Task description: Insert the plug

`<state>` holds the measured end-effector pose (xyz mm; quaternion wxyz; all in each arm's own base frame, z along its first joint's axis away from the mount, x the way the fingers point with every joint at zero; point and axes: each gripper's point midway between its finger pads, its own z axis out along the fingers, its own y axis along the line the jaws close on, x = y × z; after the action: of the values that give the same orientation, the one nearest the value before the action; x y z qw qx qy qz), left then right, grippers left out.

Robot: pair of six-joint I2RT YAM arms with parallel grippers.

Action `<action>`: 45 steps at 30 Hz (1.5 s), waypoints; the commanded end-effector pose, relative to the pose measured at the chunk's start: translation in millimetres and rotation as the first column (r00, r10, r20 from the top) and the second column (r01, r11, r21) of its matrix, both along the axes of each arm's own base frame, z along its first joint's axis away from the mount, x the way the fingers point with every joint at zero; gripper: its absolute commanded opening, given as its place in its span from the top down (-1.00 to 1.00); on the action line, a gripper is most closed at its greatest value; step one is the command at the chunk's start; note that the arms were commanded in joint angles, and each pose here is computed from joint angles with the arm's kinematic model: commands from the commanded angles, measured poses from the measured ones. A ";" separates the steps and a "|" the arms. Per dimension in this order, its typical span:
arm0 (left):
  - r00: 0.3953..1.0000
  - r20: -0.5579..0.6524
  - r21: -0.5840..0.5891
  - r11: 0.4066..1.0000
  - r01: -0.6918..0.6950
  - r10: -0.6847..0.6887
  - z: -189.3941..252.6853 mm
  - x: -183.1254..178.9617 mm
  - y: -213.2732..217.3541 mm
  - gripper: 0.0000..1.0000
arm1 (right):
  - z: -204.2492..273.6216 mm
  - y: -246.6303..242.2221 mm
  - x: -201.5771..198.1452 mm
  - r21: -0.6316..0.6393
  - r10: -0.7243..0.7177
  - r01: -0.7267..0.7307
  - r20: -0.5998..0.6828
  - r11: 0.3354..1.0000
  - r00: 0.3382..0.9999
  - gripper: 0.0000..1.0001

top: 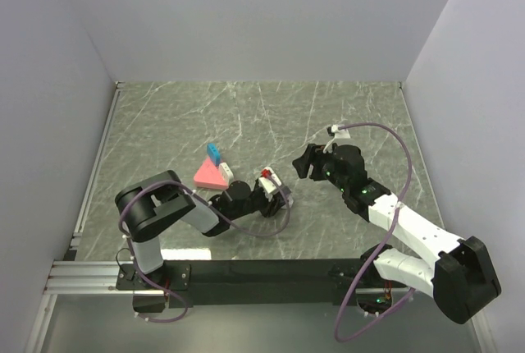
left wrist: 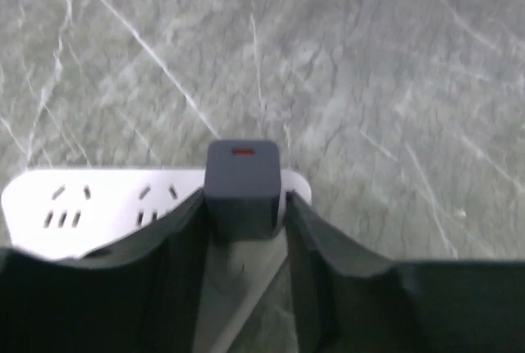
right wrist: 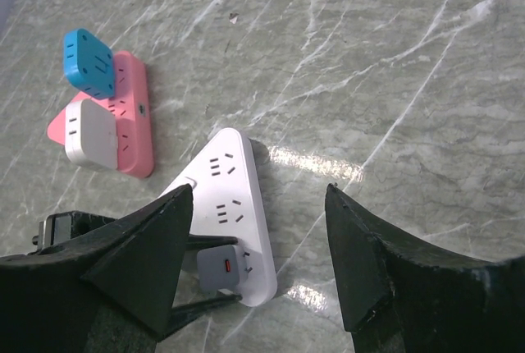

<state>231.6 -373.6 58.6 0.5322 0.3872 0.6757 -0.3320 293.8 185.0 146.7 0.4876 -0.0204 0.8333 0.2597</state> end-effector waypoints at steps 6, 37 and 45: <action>0.987 -0.159 0.192 0.981 0.001 0.030 -58.6 -25.8 28.7 -0.40 | 20.5 3.7 3.4 0.027 0.012 -0.013 0.058 1.000 0.998 -0.45; 0.521 -0.172 -0.272 0.468 -0.841 0.836 189.9 101.9 230.5 -0.99 | 99.1 -60.9 26.3 -0.009 -0.225 0.236 0.268 0.972 0.937 -0.67; 0.193 -0.218 -0.150 0.163 -0.975 0.957 187.4 109.1 342.3 -0.99 | 98.9 -85.7 36.6 0.015 -0.279 0.286 0.266 0.958 0.923 -0.69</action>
<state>349.9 -50.0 271.4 0.6829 -0.1814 0.7043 -0.0689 324.4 103.0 214.4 0.5941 0.0582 0.7856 0.1627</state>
